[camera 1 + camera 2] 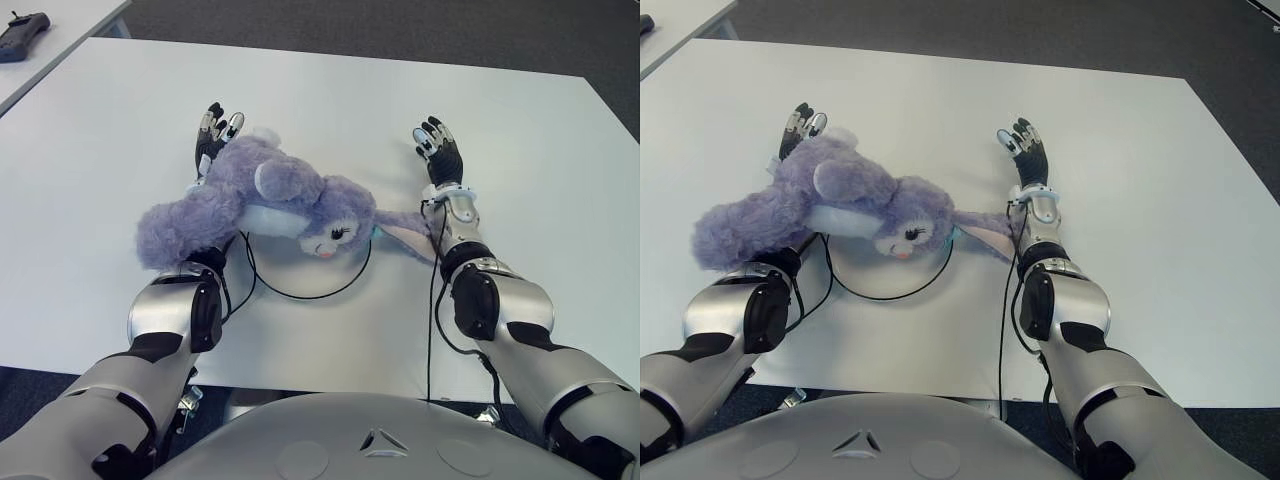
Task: Put the doll into the plate.
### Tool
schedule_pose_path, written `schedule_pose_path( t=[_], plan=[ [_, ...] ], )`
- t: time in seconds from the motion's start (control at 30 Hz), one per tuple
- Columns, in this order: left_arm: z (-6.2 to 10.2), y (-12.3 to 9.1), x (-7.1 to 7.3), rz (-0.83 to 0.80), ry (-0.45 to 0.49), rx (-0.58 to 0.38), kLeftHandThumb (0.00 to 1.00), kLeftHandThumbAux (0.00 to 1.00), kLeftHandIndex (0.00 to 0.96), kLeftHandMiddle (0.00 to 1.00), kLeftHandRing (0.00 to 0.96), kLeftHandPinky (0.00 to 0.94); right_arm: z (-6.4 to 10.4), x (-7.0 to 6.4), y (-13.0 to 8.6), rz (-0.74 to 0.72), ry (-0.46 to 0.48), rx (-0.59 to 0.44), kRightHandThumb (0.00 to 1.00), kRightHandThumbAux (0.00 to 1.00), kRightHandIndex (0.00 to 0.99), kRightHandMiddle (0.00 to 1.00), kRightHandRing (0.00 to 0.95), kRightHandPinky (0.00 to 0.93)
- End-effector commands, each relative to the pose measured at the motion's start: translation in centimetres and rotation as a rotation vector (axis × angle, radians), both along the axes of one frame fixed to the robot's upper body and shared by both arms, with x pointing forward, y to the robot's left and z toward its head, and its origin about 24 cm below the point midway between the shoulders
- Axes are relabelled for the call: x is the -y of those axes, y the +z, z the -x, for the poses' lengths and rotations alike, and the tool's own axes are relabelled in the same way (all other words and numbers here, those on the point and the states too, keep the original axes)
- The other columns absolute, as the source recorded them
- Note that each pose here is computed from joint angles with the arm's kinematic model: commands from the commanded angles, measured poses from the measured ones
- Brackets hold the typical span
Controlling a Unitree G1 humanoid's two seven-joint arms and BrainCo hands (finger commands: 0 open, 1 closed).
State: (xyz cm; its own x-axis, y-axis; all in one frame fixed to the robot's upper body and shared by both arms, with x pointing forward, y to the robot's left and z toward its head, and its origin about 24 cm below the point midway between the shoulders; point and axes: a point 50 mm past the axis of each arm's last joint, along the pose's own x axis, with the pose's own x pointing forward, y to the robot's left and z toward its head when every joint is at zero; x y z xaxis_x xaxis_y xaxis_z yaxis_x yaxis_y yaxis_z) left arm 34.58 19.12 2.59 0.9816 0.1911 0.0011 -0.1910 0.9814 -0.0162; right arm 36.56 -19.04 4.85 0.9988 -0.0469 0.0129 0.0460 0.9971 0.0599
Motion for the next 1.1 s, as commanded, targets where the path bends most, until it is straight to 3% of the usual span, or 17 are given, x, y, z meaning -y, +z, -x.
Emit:
schedule_pose_path(
  t=[0.03, 0.33, 0.67, 1.1],
  plan=[
    [8.3, -10.7, 0.5, 0.084, 0.028, -0.477, 0.0, 0.441, 0.0, 0.053, 0.0, 0.0, 2.9, -1.4, -5.3, 0.019, 0.001, -0.203, 0.0, 0.626, 0.099, 0.098, 0.053, 0.0],
    [8.3, -10.7, 0.5, 0.085, 0.032, -0.476, 0.0, 0.45, 0.008, 0.061, 0.0, 0.0, 3.7, -1.7, -6.4, 0.048, -0.024, -0.237, 0.0, 0.609, 0.095, 0.106, 0.06, 0.001],
    [8.5, -10.8, 0.3, 0.082, 0.022, -0.471, 0.0, 0.444, 0.0, 0.052, 0.0, 0.0, 4.2, -1.8, -7.2, -0.032, -0.053, -0.27, 0.0, 0.586, 0.099, 0.112, 0.068, 0.023],
    [8.6, -10.7, 0.1, 0.073, 0.023, -0.461, 0.0, 0.441, 0.0, 0.049, 0.0, 0.0, 4.9, -2.8, -8.0, -0.157, -0.057, -0.271, 0.0, 0.609, 0.107, 0.115, 0.082, 0.059]
  ],
)
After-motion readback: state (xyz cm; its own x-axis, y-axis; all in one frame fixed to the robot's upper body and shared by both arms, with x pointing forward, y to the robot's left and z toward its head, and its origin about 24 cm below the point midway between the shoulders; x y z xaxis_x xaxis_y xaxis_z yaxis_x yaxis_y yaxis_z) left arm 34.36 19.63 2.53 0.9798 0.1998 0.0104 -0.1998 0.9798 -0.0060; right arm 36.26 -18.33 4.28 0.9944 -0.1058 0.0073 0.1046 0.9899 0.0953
